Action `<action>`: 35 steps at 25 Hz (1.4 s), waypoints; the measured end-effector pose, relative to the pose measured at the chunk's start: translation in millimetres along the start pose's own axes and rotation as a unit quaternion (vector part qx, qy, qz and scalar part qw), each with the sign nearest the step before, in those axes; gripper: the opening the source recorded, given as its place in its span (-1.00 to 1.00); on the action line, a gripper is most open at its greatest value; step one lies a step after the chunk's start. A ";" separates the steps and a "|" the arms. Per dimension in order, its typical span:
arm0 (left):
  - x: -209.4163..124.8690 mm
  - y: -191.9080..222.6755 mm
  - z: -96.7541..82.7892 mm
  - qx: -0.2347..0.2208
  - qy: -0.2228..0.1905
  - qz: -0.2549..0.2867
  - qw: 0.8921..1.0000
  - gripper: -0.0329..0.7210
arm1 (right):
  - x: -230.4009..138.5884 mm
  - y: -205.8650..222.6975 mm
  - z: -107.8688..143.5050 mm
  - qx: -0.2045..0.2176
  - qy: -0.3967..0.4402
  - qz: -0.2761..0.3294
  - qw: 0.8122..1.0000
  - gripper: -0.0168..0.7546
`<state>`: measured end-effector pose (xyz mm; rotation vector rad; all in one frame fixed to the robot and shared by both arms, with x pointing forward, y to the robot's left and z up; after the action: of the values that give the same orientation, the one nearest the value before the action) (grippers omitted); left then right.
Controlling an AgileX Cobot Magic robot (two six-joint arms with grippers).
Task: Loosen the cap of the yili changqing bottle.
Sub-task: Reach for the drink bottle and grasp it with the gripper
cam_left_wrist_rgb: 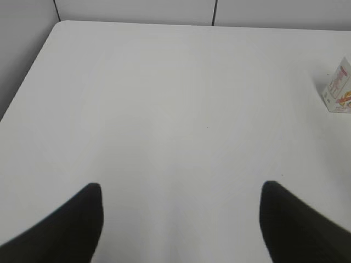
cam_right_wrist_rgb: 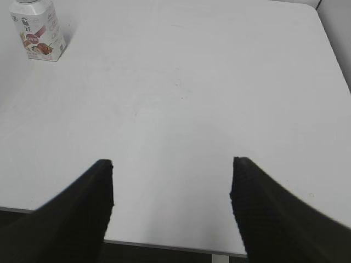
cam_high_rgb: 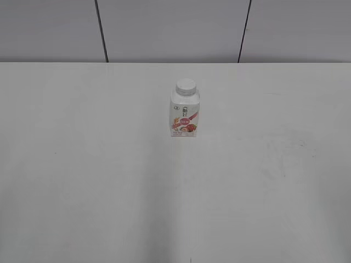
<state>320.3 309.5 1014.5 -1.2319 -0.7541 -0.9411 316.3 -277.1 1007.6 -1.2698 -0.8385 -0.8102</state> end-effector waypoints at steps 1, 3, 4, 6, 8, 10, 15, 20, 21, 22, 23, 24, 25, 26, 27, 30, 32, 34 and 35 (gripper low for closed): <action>0.0 0.0 0.0 0.000 0.000 0.000 1.000 0.51 | 0.0 0.0 0.0 0.000 0.000 0.000 1.000 0.42; 0.0 0.0 0.0 0.000 0.000 0.000 1.000 0.51 | 0.0 0.0 0.0 0.000 0.000 0.000 1.000 0.42; 0.0 0.0 0.0 0.000 0.000 0.000 1.000 0.51 | 0.0 0.0 0.0 0.000 0.000 0.000 1.000 0.42; 0.0 0.0 0.0 0.000 0.000 0.000 1.000 0.51 | 0.0 0.0 0.0 0.000 0.000 0.000 1.000 0.42; 0.0 0.0 0.0 0.000 0.000 0.000 1.000 0.51 | 0.0 0.0 0.0 0.000 0.000 0.000 1.000 0.42; 0.0 0.0 0.0 0.000 0.000 0.000 1.000 0.51 | 0.0 0.0 0.0 0.000 0.000 0.000 1.000 0.42; 0.0 0.0 0.2 0.000 0.000 0.000 1.000 0.51 | 0.0 0.0 0.0 0.000 0.000 0.000 1.000 0.42; 0.0 0.0 0.2 0.000 0.000 0.000 1.000 0.51 | 0.0 0.0 0.0 0.000 0.000 0.000 1.000 0.42; 0.0 0.0 0.2 0.000 0.000 0.000 1.000 0.51 | 0.0 0.0 0.0 0.000 0.000 0.000 1.000 0.42; 0.1 0.0 0.2 0.000 0.000 0.000 1.000 0.51 | 0.0 0.0 0.0 0.000 0.000 0.000 1.000 0.42; 0.4 0.0 0.2 0.001 0.000 -0.001 1.000 0.51 | 0.0 0.0 0.0 0.000 0.000 0.000 1.000 0.42; 0.6 0.0 0.5 0.001 0.001 -0.001 1.000 0.51 | 0.0 0.0 0.0 0.000 0.000 0.000 1.000 0.42; 1.1 0.0 0.5 0.001 0.000 -0.003 1.000 0.51 | 0.2 0.0 0.0 0.000 0.000 0.000 1.000 0.42; 2.6 -0.8 1.1 0.003 0.001 -0.006 1.000 0.51 | 0.2 0.0 0.0 0.000 0.000 0.000 1.000 0.42; 5.8 -2.6 1.7 0.004 0.001 -0.012 1.000 0.51 | 0.2 0.0 0.0 0.000 0.000 0.000 1.000 0.42; 19.7 -9.8 4.7 0.010 0.000 -0.042 0.999 0.51 | 0.2 0.0 0.0 0.000 0.000 0.000 1.000 0.42; 29.3 -13.3 6.5 0.014 0.004 -0.064 0.998 0.51 | 0.2 0.0 0.0 0.000 0.000 0.000 1.000 0.42; 36.9 -15.6 6.3 0.013 0.007 -0.082 0.996 0.51 | 0.2 0.0 0.0 0.000 0.000 0.000 1.000 0.42; 40.0 -15.0 4.9 0.009 0.010 -0.087 0.996 0.51 | 0.2 0.0 0.0 0.000 0.000 0.000 1.000 0.42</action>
<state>324.4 306.1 1057.2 -1.1514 -0.8621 -1.0849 316.4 -277.1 1007.7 -1.2695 -0.8391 -0.8109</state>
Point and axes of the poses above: a point on each arm's last joint axis where the gripper is mounted, y pointing out along that axis toward the gripper, z along the wrist's bending axis when the last joint is at zero, x = y × z, the point moved 10 cm from there along y, pointing out along that axis toward the gripper, and after that the axes turned 13 degrees about y, right-handed, at the moved point
